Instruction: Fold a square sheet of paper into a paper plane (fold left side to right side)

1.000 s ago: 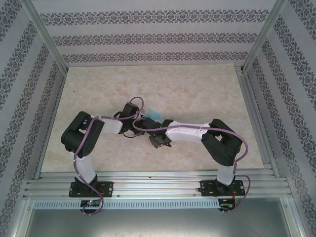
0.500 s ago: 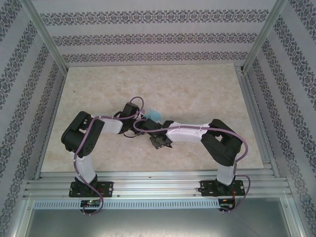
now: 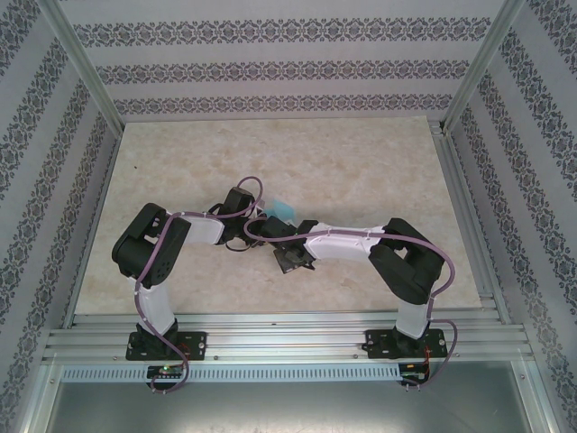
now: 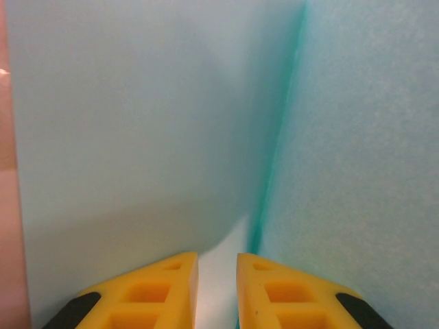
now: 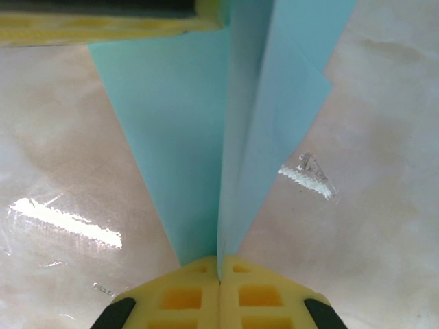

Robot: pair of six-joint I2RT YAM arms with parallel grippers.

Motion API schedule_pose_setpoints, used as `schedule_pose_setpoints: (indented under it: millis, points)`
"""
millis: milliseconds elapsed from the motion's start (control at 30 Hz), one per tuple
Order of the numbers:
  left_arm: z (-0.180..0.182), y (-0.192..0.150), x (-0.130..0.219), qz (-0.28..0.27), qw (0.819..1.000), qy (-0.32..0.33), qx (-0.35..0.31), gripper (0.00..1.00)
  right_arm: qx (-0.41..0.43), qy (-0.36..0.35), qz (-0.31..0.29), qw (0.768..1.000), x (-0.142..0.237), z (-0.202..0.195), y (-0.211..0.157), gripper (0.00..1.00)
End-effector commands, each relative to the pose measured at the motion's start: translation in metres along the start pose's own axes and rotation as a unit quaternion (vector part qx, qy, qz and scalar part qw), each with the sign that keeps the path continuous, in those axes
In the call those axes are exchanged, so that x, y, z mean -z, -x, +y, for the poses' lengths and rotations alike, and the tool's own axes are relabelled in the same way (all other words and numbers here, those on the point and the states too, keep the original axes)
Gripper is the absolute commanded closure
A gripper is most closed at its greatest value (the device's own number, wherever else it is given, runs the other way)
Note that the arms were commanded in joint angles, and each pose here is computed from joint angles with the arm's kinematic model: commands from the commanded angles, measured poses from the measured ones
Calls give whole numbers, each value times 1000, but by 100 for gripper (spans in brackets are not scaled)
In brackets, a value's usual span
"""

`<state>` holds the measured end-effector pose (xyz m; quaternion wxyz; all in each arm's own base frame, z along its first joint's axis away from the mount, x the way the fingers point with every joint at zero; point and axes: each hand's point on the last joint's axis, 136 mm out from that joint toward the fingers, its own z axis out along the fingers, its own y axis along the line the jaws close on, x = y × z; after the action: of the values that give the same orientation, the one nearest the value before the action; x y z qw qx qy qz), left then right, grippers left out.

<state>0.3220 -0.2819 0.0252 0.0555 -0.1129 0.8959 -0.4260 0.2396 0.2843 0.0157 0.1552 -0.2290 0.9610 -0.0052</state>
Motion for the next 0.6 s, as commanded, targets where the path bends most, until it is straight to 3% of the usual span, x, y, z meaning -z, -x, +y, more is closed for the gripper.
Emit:
schedule_pose_setpoints:
  millis: [0,100,267,567]
  points:
    - [29,-5,-10,3,999,49,22,77,3,14,-9,1000,2,9,0,100]
    - [29,-5,-10,3,999,49,23,77,5,16,-9,1000,3,9,0,100]
    - [29,-6,-10,3,999,49,23,77,-10,36,-24,999,14,7,10,83]
    - [31,-7,-10,3,998,49,24,77,-44,71,-46,995,21,-2,33,77]
